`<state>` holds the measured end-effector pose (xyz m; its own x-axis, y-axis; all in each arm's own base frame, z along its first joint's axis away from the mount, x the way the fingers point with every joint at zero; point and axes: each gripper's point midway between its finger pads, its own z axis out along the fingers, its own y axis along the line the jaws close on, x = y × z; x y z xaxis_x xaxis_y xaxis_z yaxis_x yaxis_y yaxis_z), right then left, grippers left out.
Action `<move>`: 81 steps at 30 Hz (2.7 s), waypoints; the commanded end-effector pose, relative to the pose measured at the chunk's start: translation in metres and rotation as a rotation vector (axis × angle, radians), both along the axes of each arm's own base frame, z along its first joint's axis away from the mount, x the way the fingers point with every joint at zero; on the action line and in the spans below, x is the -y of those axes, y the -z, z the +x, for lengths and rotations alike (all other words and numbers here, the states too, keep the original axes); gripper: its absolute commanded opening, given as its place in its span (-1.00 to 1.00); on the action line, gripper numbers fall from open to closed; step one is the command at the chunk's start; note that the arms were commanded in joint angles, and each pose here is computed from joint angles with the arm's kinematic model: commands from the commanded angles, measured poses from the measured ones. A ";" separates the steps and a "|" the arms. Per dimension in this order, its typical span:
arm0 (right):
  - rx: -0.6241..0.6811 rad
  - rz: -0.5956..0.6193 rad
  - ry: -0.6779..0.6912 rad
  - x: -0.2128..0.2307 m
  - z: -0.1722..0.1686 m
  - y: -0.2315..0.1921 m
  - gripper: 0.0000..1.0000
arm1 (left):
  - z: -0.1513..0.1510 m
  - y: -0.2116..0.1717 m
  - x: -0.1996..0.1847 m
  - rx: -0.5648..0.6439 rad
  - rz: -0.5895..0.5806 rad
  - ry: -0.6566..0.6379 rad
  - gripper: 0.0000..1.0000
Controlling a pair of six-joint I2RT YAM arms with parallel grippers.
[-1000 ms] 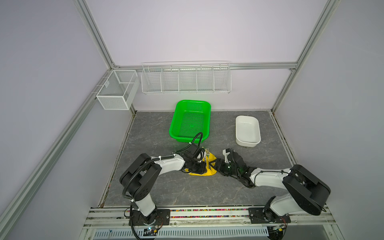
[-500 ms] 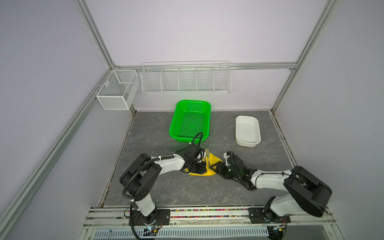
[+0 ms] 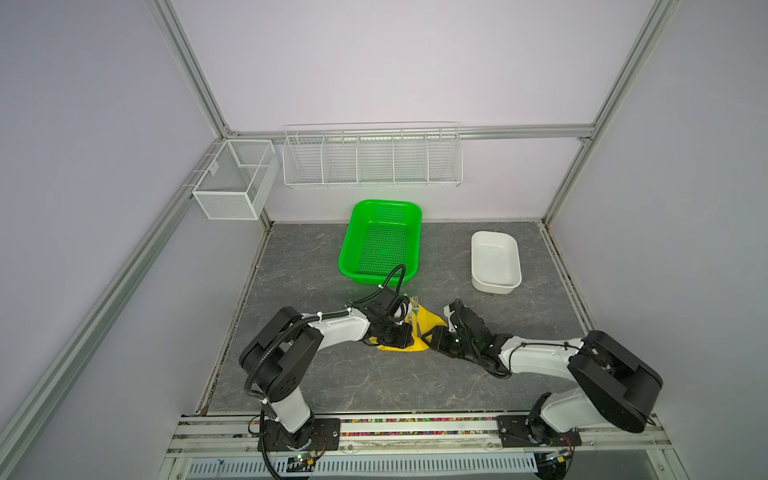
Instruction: Place the utensils on the paper napkin and roll it up
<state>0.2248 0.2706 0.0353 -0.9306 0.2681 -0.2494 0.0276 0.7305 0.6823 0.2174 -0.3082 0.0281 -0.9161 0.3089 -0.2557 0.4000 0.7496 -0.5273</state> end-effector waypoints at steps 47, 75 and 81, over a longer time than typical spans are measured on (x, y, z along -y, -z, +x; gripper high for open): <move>0.072 -0.004 -0.095 -0.006 -0.001 -0.012 0.07 | 0.003 0.000 -0.006 0.004 0.027 -0.061 -0.75; 0.072 -0.028 -0.136 -0.008 -0.001 -0.015 0.08 | 0.002 -0.002 -0.005 0.005 0.015 -0.053 -0.75; 0.075 -0.042 -0.144 -0.004 0.001 -0.013 0.09 | 0.002 -0.001 -0.005 0.005 0.016 -0.049 -0.75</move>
<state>0.2224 0.2754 0.0433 -0.9395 0.1362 -0.3144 -0.1086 0.7521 0.6501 0.2229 -0.3045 0.0286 -0.9299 0.2613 -0.2588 0.3614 0.7797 -0.5113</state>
